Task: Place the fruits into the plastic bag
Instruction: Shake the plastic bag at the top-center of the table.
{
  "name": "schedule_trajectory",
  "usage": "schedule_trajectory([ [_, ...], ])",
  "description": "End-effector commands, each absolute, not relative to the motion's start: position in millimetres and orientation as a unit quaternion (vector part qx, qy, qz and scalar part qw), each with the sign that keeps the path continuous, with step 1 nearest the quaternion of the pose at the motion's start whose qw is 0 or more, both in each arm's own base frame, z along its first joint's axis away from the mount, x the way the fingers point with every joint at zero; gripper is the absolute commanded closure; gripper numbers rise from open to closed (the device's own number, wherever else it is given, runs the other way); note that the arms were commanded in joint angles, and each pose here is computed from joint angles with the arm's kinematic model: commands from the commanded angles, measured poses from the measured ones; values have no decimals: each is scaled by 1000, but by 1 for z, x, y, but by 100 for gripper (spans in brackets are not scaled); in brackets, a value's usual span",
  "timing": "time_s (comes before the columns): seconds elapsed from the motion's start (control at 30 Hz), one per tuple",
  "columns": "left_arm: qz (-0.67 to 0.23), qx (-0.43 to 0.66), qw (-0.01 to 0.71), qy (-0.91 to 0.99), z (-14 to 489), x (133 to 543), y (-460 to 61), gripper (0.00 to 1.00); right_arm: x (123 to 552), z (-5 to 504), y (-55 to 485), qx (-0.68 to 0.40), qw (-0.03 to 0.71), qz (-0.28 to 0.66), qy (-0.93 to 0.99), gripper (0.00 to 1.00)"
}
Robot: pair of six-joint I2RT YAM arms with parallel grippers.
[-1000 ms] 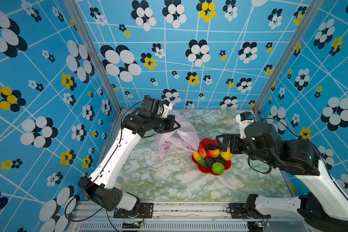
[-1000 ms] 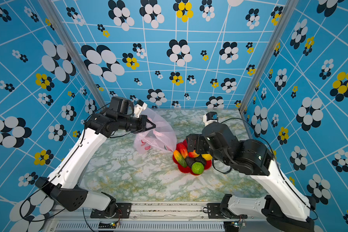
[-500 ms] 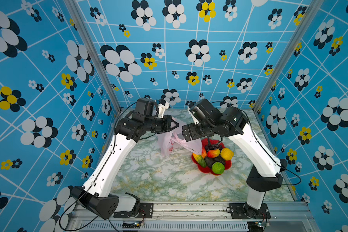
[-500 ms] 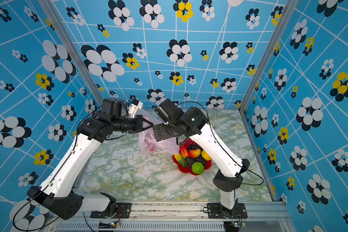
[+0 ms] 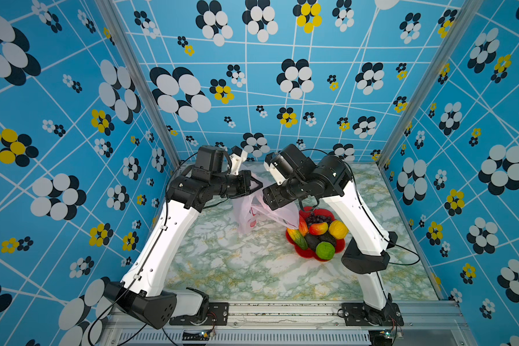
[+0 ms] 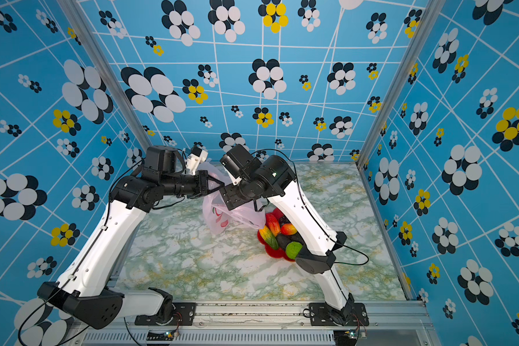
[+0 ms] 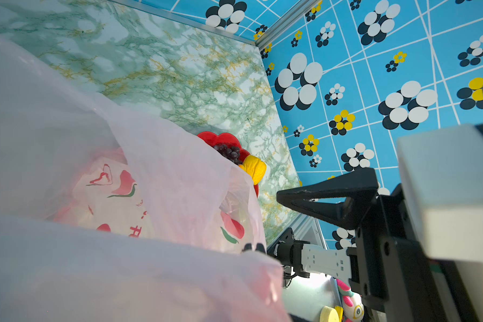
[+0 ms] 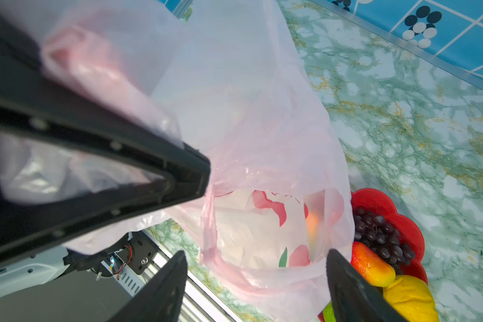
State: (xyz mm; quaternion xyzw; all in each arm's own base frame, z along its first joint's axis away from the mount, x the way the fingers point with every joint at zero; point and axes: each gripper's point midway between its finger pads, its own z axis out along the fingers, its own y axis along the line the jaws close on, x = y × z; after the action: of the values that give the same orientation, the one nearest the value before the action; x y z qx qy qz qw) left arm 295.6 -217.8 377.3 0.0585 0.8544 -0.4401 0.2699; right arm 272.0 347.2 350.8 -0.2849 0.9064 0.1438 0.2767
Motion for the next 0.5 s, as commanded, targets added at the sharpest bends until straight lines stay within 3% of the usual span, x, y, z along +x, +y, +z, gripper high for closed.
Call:
schedule_trajectory([
  [0.0,-444,75,281,848,388,297,-219,100,255,333,353,-301,219,161,914,26],
  [0.3,-443,74,281,848,389,301,-220,100,256,321,371,-318,203,180,908,32],
  [0.47,-442,73,283,848,391,301,-219,100,264,300,376,-318,184,163,916,43],
])
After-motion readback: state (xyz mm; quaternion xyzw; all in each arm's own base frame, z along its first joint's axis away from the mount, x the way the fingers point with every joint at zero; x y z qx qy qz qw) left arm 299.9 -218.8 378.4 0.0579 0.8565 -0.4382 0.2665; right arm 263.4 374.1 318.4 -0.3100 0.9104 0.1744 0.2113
